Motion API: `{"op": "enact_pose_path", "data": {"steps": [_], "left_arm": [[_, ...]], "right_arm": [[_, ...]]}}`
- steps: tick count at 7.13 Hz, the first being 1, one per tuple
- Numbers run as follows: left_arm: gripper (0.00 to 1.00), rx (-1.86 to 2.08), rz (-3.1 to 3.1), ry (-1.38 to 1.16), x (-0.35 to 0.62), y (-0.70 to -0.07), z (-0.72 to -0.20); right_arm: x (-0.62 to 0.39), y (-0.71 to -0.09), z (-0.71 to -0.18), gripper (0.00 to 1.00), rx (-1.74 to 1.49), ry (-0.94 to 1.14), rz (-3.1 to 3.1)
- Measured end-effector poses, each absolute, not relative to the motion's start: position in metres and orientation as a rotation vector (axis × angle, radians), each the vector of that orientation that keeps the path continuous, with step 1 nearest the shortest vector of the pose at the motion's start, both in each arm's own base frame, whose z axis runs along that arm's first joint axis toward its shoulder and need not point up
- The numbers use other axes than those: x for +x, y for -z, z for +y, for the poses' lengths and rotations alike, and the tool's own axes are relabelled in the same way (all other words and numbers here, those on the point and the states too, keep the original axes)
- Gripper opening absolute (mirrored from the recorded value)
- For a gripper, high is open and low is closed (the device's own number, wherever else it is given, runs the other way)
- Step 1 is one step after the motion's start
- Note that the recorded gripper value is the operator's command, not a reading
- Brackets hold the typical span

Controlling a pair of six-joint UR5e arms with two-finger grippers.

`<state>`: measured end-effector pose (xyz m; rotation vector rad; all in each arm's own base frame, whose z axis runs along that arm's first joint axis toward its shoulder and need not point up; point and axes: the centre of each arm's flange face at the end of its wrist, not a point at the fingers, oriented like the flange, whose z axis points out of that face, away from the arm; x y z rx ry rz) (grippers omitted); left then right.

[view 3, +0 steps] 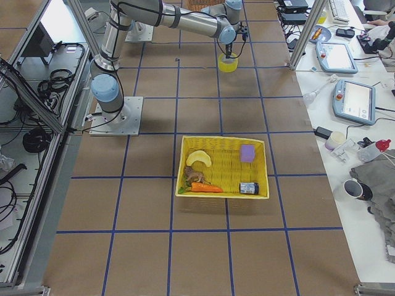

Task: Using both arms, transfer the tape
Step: 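Carry the tape roll to table center with the right gripper while the left arm approaches, then release the tape roll on the table and raise the right gripper, then grasp the tape roll rim with the left gripper while the right arm withdraws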

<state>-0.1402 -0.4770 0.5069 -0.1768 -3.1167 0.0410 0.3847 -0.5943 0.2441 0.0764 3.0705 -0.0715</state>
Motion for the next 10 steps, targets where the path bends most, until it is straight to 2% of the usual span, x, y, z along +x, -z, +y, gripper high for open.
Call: {"op": "enact_pose_path", "data": {"steps": [1,2,4,6,8,10], "left_arm": [[1.0,-0.195,-3.051,0.022,-0.128,-0.476,-0.489],[1.0,-0.192,-2.986,0.075,-0.121,-0.433,-0.498],[1.0,-0.171,-2.926,0.142,-0.118,-0.337,-0.5],[1.0,-0.093,-2.803,0.22,-0.126,-0.275,-0.502],[1.0,0.171,-2.7,0.235,-0.141,-0.237,-0.521],[0.97,0.55,-2.69,0.141,-0.182,-0.212,-0.541]], "right_arm": [[0.401,-0.228,-0.589,0.9,0.067,0.06,3.057],[0.408,-0.219,-0.585,1.0,0.055,0.049,3.054],[0.409,-0.225,-0.582,1.0,0.008,0.053,3.052],[0.374,-0.282,-0.581,1.0,-0.031,0.07,3.084],[0.269,-0.358,-0.59,1.0,-0.04,0.022,3.151],[0.167,-0.415,-0.577,1.0,-0.095,-0.1,3.168]]}}
